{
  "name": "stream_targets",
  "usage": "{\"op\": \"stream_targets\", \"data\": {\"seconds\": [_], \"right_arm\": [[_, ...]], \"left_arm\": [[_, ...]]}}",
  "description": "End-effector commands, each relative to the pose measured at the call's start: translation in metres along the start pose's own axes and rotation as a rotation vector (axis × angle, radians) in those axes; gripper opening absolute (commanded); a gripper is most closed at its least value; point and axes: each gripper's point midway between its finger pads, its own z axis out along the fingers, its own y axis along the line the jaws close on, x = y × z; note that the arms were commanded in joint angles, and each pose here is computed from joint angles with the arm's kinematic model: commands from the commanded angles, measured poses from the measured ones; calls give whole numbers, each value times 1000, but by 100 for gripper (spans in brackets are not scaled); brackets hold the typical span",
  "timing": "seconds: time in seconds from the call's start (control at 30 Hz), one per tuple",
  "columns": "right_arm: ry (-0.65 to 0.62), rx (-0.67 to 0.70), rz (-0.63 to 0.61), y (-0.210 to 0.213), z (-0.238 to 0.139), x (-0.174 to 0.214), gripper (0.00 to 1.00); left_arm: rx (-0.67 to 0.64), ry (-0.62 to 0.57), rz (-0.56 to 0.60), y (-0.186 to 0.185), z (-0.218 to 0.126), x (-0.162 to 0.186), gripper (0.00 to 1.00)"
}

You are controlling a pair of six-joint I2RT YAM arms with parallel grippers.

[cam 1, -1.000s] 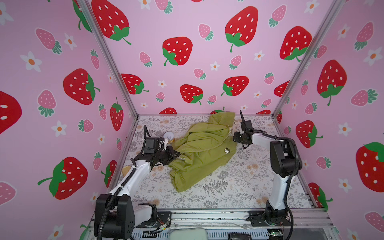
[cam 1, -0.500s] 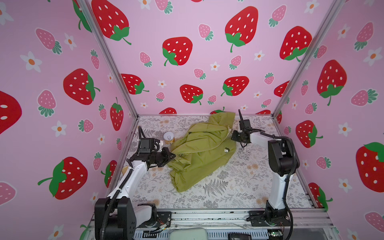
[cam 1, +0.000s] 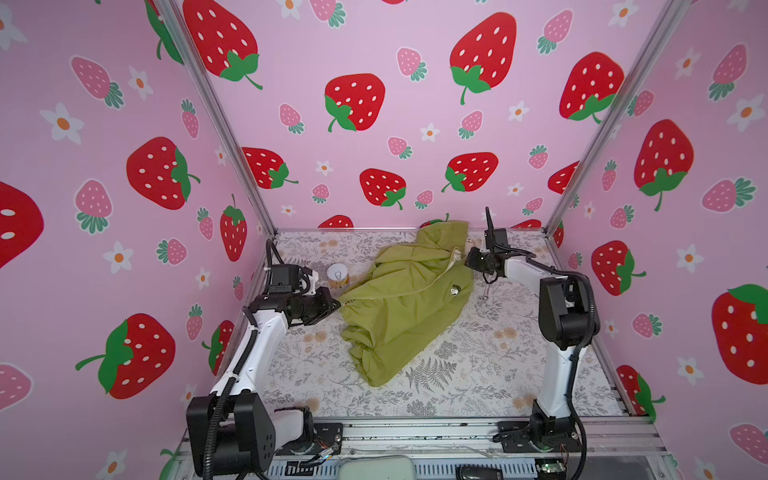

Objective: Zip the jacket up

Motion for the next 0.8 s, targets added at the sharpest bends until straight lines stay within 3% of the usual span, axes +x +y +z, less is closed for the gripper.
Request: {"op": "stream_targets", "data": {"seconds": [0.0, 0.1, 0.27, 0.37, 0.6, 0.77], "right_arm": [[0, 0, 33, -6, 7, -4, 0], [6, -13, 40, -7, 5, -3, 1], [-37, -19, 25, -1, -16, -15, 44], [-76, -12, 17, 2, -35, -24, 63], [-131, -66, -7, 25, -74, -21, 70], [-121, -183, -102, 76, -97, 8, 72]], "left_arm": [[-16, 1, 49, -2, -7, -6, 0], [23, 8, 70, -9, -8, -6, 0], [42, 18, 81, -13, -8, -4, 0], [59, 31, 68, -13, -5, -2, 0], [103, 42, 7, -10, 8, 4, 0], [122, 37, -34, -7, 14, 5, 0]]}}
